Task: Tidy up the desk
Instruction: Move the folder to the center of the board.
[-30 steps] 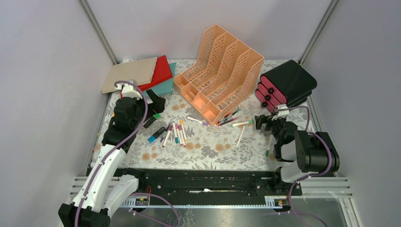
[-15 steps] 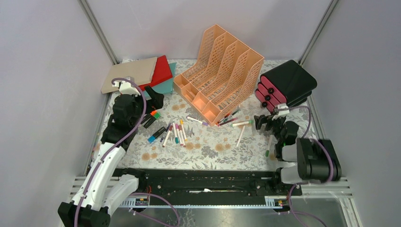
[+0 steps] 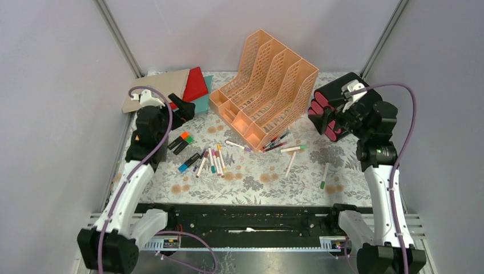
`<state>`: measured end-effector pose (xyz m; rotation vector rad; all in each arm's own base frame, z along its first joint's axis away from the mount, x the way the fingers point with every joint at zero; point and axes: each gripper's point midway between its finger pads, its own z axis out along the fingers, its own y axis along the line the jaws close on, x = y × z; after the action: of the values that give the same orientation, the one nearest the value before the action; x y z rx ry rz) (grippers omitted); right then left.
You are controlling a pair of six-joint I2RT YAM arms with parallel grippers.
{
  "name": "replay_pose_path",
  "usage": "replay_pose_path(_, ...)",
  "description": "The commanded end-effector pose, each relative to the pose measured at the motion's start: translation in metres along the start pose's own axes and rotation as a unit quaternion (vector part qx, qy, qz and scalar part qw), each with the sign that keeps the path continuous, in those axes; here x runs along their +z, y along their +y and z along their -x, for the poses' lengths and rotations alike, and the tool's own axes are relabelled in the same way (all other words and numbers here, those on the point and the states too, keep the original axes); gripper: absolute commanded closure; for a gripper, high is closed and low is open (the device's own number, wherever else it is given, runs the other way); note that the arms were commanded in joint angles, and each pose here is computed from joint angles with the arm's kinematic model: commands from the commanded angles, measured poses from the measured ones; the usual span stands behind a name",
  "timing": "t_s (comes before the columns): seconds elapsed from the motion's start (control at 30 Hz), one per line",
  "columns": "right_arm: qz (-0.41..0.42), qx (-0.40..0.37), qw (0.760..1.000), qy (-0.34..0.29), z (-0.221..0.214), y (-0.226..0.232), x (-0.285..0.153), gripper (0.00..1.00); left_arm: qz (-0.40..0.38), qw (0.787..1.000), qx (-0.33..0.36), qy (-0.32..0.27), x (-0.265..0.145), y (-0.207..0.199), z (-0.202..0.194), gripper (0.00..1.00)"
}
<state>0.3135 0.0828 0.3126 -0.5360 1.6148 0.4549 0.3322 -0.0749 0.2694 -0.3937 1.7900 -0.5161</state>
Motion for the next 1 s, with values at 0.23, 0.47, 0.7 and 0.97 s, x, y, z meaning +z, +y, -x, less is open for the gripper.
replay_pose_path(0.23, 0.181, 0.029, 0.981, 0.062, -0.025, 0.073, -0.027, 0.0, 0.058, 0.968, -0.238, -0.046, 0.102, 0.037, 0.041, 0.01)
replay_pose_path(0.47, 0.215, 0.085, 0.97, 0.08, -0.042, 0.077, -0.017, 0.0, 0.037, 0.979, -0.198, 0.014, 0.177, 0.068, 0.044, 0.01)
replay_pose_path(0.7, 0.205, 0.09, 0.97, 0.093, -0.053, 0.074, -0.016, 0.0, 0.192, 0.975, 0.056, 0.097, 0.213, 0.105, 0.053, 0.01)
replay_pose_path(0.97, 0.205, 0.109, 0.966, 0.112, -0.059, 0.07, -0.012, 0.01, 0.251, 0.925, 0.239, 0.156, 0.245, 0.12, 0.02, 0.22)
